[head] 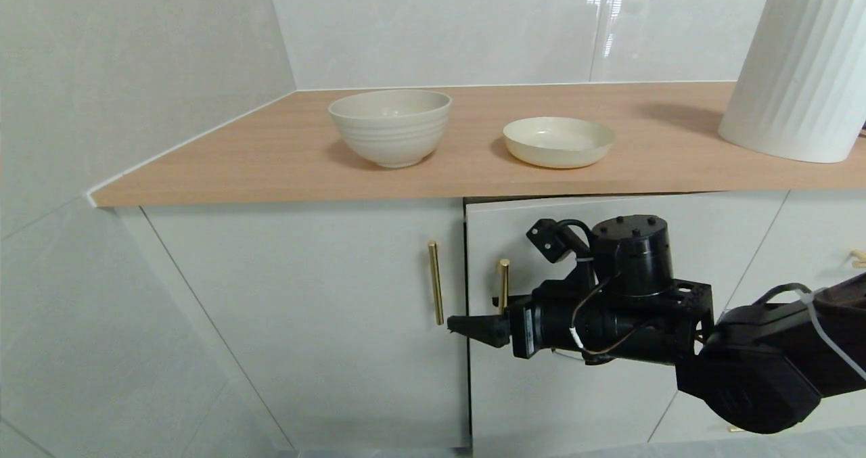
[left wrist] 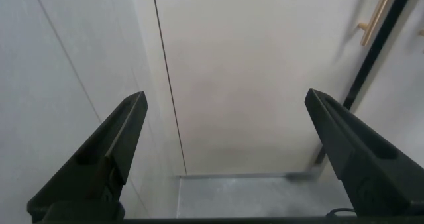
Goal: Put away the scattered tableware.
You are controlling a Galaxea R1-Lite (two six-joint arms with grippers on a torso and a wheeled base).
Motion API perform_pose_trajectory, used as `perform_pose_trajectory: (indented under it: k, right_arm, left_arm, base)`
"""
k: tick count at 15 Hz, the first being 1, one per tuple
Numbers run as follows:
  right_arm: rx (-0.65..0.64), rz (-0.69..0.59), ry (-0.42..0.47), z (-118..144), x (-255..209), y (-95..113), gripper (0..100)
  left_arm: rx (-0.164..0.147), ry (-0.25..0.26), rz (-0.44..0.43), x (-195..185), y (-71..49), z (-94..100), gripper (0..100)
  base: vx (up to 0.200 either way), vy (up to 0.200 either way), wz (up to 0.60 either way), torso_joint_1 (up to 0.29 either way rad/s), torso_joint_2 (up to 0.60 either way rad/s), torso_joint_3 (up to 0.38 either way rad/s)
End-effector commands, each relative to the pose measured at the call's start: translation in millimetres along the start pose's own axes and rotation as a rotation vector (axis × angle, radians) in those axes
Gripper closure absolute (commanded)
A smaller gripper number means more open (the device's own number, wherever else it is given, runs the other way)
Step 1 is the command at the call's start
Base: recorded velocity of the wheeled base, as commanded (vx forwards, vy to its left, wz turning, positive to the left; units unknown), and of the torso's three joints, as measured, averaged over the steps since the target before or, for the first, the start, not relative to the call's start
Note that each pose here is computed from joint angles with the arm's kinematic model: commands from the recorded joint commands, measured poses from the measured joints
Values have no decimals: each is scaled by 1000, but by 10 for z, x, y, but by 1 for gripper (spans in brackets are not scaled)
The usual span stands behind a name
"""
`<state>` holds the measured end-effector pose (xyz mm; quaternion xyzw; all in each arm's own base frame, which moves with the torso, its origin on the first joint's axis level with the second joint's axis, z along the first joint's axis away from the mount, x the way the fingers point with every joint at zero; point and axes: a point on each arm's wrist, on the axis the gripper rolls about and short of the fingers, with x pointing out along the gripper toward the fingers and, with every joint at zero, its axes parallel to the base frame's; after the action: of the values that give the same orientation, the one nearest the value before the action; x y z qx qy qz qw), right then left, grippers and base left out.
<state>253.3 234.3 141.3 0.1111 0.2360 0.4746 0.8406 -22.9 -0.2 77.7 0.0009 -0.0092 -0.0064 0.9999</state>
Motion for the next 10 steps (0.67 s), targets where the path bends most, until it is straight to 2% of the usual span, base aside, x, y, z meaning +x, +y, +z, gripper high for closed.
perform_pose_trajectory:
  k: [1, 4, 5, 7, 10]
  right_arm:
    - [-11, 48, -12, 35, -206, 114, 0]
    - [-8, 79, 14, -43, -353, 163, 0]
    - [-9, 86, 17, -54, -386, 178, 0]
    - [-5, 88, 51, -170, -442, 210, 0]
    - [-6, 99, 70, -218, -420, 236, 0]
  left_arm:
    - [0, -2, 0, -1, 0, 4, 0]
    - [0, 0, 0, 0, 0, 0, 0]
    - [15, 1, -3, 0, -1, -2, 0]
    - [67, 3, -4, 0, -1, -3, 0]
    - [52, -11, -13, -9, -3, 32, 0]
  base:
    - [0, 0, 0, 0, 0, 0]
    - [0, 0, 0, 0, 0, 0]
    - [0, 0, 0, 0, 0, 0]
    - [0, 0, 0, 0, 0, 0]
    - [0, 0, 0, 0, 0, 0]
